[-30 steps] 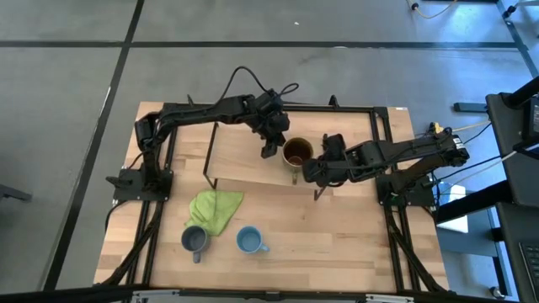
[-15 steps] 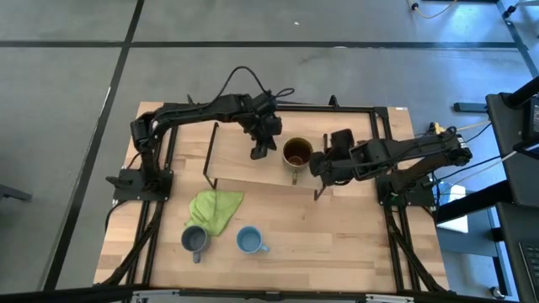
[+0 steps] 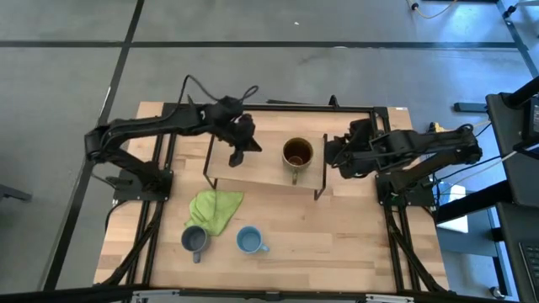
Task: Stack small to large cups/mugs on shelf
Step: Adjust the shelf
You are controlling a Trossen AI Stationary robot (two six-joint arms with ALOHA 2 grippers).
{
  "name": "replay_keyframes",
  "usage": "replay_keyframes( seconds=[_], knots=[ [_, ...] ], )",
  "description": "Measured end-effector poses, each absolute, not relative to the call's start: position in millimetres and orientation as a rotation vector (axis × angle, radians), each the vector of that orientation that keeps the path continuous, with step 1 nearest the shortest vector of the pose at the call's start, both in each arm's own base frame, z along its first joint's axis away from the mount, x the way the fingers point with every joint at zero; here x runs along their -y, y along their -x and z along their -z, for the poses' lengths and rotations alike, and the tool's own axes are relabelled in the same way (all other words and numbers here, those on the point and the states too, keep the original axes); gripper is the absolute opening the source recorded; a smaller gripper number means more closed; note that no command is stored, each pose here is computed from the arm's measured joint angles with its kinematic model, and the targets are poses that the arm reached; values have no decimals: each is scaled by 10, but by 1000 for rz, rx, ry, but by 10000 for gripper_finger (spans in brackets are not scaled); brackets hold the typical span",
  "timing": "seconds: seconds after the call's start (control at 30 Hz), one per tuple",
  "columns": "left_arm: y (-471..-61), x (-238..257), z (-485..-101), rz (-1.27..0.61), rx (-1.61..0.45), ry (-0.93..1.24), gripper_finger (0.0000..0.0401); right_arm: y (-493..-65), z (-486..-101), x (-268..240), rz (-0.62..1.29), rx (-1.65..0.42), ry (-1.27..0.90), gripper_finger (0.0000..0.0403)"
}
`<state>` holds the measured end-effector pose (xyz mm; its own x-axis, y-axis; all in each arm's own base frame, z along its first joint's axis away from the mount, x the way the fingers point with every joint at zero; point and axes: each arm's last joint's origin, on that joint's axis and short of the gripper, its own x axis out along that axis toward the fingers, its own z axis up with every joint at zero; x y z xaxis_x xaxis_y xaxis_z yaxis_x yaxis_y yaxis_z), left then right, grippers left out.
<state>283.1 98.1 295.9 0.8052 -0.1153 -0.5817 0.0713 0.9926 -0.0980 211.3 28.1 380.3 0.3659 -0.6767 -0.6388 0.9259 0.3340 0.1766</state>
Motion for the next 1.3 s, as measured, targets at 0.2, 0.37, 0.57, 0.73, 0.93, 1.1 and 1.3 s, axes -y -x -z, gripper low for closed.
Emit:
replay_keyframes(
  seconds=[0.2, 0.37, 0.57, 0.73, 0.93, 1.1, 1.3],
  knots=[
    [-2917, -963, -2876, 97, -545, 134, 0, -2105, -3807, -279, 1104, -506, -576, 199],
    [-2994, -921, -2735, 127, -605, 141, 0, -2105, -3805, -281, 1101, -513, -578, 186],
    [-3113, -856, -2631, 156, -611, 131, 0, -2105, -3801, -284, 1097, -524, -587, 164],
    [-3167, -878, -2586, 125, -613, 121, 0, -2105, -3800, -284, 1096, -527, -590, 148],
    [-3190, -889, -2630, 127, -573, 100, 0, -2109, -3800, -286, 1094, -525, -593, 136],
    [-3253, -872, -2515, 149, -606, 112, 0, -2111, -3801, -286, 1093, -525, -595, 135],
    [-3342, -884, -2511, 168, -595, 125, 0, -2113, -3797, -290, 1088, -534, -608, 135]
  ],
)
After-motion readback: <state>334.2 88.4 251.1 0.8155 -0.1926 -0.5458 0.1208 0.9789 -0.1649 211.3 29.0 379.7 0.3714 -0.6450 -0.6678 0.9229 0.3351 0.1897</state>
